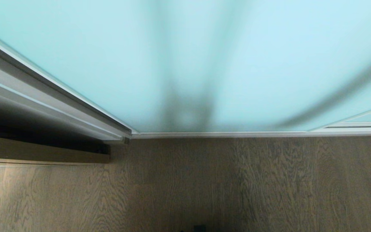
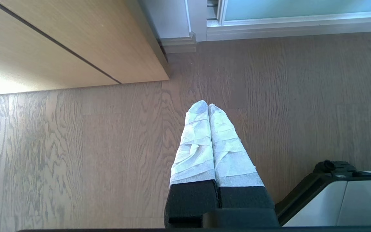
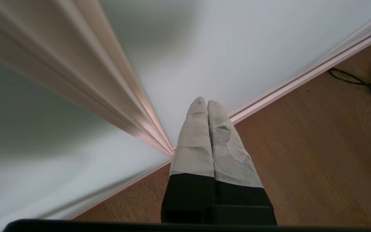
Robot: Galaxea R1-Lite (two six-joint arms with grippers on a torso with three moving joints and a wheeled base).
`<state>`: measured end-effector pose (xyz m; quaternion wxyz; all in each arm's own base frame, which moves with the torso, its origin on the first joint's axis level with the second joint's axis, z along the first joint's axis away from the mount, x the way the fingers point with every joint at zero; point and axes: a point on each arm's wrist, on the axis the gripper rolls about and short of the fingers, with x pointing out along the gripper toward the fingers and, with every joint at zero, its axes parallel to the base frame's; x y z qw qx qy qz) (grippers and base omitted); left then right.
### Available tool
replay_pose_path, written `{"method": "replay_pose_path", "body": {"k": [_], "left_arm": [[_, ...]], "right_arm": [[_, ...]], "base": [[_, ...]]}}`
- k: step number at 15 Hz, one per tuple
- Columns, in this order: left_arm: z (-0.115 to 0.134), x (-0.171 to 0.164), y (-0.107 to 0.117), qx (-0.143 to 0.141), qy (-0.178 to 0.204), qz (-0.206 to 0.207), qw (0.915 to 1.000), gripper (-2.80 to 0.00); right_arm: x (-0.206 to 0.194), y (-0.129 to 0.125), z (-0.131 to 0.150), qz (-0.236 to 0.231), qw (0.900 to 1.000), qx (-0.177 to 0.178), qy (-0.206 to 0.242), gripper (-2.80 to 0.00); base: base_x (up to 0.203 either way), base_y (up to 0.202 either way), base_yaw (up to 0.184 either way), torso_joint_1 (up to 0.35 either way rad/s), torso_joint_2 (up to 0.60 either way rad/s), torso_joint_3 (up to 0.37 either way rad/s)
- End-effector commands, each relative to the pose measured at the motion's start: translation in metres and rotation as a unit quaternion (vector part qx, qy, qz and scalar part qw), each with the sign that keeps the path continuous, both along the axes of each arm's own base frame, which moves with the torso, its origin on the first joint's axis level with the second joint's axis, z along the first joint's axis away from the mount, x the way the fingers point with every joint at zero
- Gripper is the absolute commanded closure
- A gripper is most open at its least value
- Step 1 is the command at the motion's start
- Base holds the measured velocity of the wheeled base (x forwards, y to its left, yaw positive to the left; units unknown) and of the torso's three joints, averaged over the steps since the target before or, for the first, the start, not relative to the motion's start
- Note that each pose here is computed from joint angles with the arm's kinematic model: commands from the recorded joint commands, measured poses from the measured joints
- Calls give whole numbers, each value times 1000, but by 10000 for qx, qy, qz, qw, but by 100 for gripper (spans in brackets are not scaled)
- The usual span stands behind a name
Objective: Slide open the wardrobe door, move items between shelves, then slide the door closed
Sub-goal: Close the door
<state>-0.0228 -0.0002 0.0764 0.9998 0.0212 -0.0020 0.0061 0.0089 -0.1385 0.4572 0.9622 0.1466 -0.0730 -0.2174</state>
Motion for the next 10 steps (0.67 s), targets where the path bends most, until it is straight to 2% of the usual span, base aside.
{"method": "replay_pose_path", "body": {"k": [1, 4, 6, 8, 10], "left_arm": [[0, 0, 0, 3, 6, 1, 10000, 0], [0, 0, 0, 3, 6, 1, 10000, 0], [0, 0, 0, 3, 6, 1, 10000, 0], [0, 0, 0, 1, 6, 1, 10000, 0], [0, 0, 0, 3, 6, 1, 10000, 0]], "right_arm": [[1, 4, 1, 71, 10000, -19, 3, 0], [2, 4, 1, 91, 10000, -28, 2, 0], [3, 17, 5, -24, 9998, -176, -18, 0], [11, 42, 13, -238, 9981, -538, -156, 0], [13, 74, 22, -310, 9922, -1164, -305, 0]], "base": [[0, 0, 0, 0, 0, 0], [0, 0, 0, 0, 0, 0], [0, 0, 0, 0, 0, 0], [0, 0, 0, 0, 0, 0], [0, 0, 0, 0, 0, 0]]}}
